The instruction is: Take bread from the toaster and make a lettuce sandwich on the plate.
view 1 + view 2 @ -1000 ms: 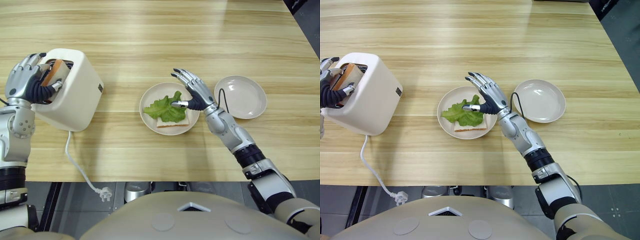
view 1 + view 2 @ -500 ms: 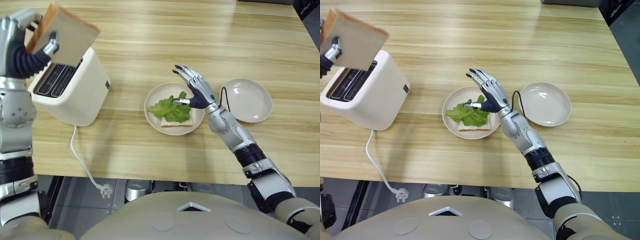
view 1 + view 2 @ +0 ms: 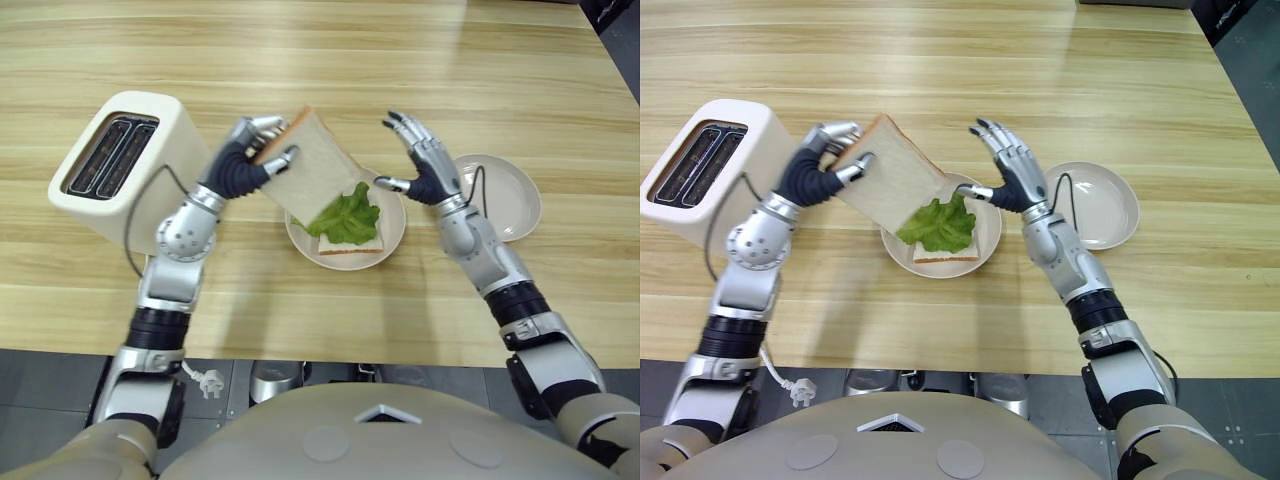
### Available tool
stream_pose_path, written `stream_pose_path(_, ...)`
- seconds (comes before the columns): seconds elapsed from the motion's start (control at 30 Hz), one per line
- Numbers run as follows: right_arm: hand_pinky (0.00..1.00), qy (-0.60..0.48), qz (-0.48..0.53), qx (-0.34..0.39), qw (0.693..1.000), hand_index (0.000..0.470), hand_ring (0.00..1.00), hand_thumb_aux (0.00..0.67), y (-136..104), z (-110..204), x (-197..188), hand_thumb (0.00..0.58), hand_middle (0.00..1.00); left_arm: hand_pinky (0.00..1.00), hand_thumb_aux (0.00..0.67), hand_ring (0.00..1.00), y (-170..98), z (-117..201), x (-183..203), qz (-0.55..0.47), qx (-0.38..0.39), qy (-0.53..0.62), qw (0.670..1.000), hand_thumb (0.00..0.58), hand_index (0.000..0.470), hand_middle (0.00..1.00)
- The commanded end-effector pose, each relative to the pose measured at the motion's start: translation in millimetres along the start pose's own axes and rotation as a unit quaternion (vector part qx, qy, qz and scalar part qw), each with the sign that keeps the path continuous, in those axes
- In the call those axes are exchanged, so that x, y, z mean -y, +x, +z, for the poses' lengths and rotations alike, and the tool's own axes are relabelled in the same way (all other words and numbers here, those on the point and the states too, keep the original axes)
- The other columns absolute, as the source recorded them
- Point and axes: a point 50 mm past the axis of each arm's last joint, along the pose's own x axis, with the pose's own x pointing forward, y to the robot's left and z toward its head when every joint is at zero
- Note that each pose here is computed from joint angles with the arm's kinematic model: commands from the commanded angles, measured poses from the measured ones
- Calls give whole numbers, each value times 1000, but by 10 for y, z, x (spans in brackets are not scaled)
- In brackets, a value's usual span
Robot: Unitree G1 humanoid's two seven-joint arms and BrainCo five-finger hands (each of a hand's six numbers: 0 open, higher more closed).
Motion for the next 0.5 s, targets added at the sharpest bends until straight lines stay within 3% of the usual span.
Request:
stream_pose_path(0.03, 0, -7, -13, -30, 999, 0, 0, 0, -53, -165, 103, 0, 0, 1000, 670, 1000, 68, -233, 189, -68, -53, -38, 996, 580, 460, 1000)
stream_pose_path(0.5, 0, -21, 9, -26, 999, 0, 0, 0, -144, -255, 134, 0, 0, 1000, 670, 1000, 417, -320, 148, -210, -65, 20, 975, 580, 460, 1000)
